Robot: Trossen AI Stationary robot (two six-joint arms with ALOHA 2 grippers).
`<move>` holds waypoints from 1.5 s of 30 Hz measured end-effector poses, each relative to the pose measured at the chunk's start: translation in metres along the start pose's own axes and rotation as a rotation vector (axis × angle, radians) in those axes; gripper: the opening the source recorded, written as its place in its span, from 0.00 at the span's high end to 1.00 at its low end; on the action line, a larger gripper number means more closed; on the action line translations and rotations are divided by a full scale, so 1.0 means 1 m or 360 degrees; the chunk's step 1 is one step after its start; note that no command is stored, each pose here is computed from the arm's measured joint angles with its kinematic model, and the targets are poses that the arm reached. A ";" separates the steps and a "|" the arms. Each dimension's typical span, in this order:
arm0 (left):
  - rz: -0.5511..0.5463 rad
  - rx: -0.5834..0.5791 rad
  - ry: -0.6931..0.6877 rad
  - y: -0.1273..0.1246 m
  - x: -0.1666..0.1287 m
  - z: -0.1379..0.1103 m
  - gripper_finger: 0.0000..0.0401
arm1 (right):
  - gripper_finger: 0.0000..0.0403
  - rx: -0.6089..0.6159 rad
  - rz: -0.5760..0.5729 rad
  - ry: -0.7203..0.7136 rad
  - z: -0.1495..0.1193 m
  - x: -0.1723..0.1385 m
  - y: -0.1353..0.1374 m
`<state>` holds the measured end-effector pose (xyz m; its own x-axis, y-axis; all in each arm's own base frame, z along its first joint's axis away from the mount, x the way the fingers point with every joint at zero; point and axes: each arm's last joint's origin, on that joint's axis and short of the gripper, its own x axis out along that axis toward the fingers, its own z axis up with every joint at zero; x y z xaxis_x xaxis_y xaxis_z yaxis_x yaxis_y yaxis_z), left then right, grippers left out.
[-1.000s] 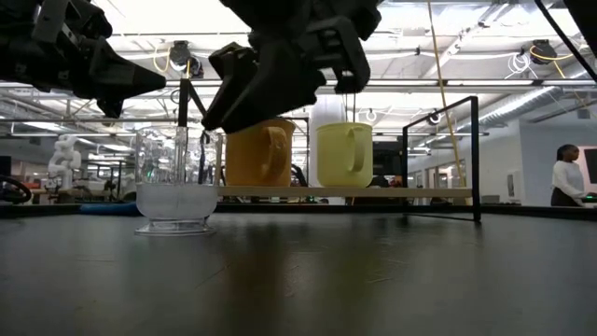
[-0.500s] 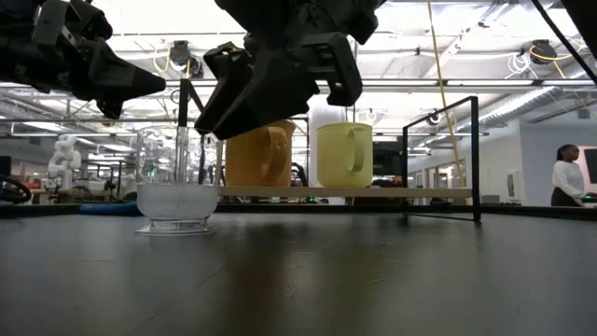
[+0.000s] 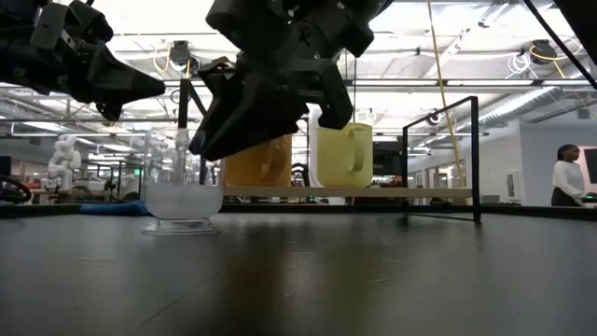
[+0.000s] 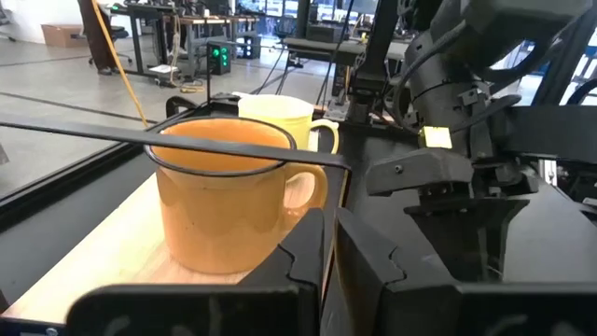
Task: Stack small to large cups/mugs on shelf
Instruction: Put the transparent mug on the shelf
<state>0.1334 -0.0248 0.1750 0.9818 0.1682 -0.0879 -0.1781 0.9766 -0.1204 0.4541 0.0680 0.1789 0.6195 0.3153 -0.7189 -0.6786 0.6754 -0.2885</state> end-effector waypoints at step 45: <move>0.0006 0.0003 0.0020 0.000 0.000 -0.001 0.92 | 1.00 0.0159 0.0164 0.0106 0.058 -0.059 0.007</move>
<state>0.1332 -0.0247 0.1736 0.9802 0.1701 -0.1009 -0.1816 0.9763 -0.1180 0.4351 0.0929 0.2562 0.5189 0.3438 -0.7827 -0.6926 0.7057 -0.1492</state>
